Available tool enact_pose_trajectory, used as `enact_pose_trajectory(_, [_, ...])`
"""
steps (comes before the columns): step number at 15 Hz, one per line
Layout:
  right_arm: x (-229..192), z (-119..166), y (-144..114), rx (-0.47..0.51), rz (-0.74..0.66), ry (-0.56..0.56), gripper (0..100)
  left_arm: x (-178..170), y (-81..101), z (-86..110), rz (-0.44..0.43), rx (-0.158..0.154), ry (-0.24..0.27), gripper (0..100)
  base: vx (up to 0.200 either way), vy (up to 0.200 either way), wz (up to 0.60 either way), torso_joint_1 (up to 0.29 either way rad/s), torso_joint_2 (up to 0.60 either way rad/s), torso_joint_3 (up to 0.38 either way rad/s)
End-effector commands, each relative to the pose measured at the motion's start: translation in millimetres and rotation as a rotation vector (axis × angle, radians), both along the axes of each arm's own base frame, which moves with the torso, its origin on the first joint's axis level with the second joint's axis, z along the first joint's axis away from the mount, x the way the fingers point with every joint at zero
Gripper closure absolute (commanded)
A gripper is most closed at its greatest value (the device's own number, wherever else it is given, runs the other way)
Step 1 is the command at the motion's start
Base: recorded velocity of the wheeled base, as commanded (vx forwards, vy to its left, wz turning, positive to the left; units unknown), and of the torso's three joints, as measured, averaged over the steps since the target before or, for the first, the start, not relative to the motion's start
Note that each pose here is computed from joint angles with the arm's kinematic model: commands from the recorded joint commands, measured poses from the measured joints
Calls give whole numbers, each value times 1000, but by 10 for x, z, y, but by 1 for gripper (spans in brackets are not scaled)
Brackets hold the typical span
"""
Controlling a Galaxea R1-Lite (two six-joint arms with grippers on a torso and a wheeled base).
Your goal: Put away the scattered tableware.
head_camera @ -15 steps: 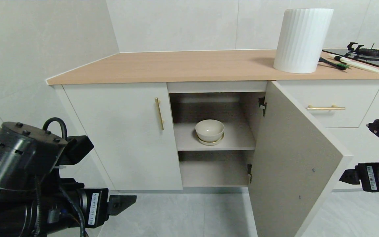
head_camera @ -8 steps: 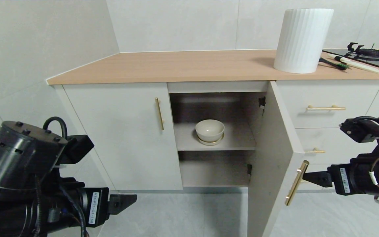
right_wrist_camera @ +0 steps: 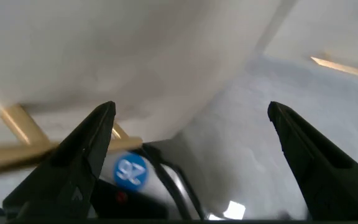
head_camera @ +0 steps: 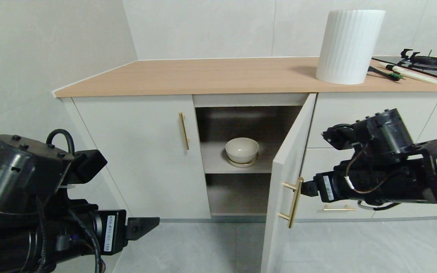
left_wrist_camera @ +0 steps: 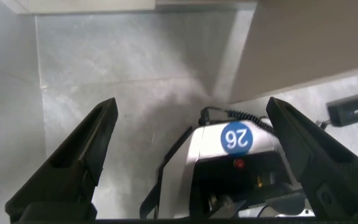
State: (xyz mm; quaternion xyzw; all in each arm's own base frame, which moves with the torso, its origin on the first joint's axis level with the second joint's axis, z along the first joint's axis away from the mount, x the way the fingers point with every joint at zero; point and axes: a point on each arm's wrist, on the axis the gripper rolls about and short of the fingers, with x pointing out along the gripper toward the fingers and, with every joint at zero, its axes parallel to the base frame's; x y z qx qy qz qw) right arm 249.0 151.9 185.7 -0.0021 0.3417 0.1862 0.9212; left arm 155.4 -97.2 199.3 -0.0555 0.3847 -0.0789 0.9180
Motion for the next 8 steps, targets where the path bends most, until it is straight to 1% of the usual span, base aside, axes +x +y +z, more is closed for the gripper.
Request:
enact_pose_trajectory(1, [308,-204,241,-4,2,53,0,13,16,-4,16,6,-3,0,0,0,0,0,0,0])
enact_pose_trajectory(3, [366,-270,272,15,-15,63,0,32,5,-12,23,9,-7,0,0,0,0,0,0,0])
enact_pose_trajectory(4, [444,-335,302,39,-28,37,0,57,-10,-33,24,1,-20,0,0,0,0,0,0,0])
enact_pose_trajectory(6, [518,-413,349,90,-65,46,0,76,-20,-60,30,9,-25,0,0,0,0,0,0,0])
enact_pose_trajectory(8, [580,-492,387,104,-76,45,0,86,-23,-68,39,16,-26,0,0,0,0,0,0,0])
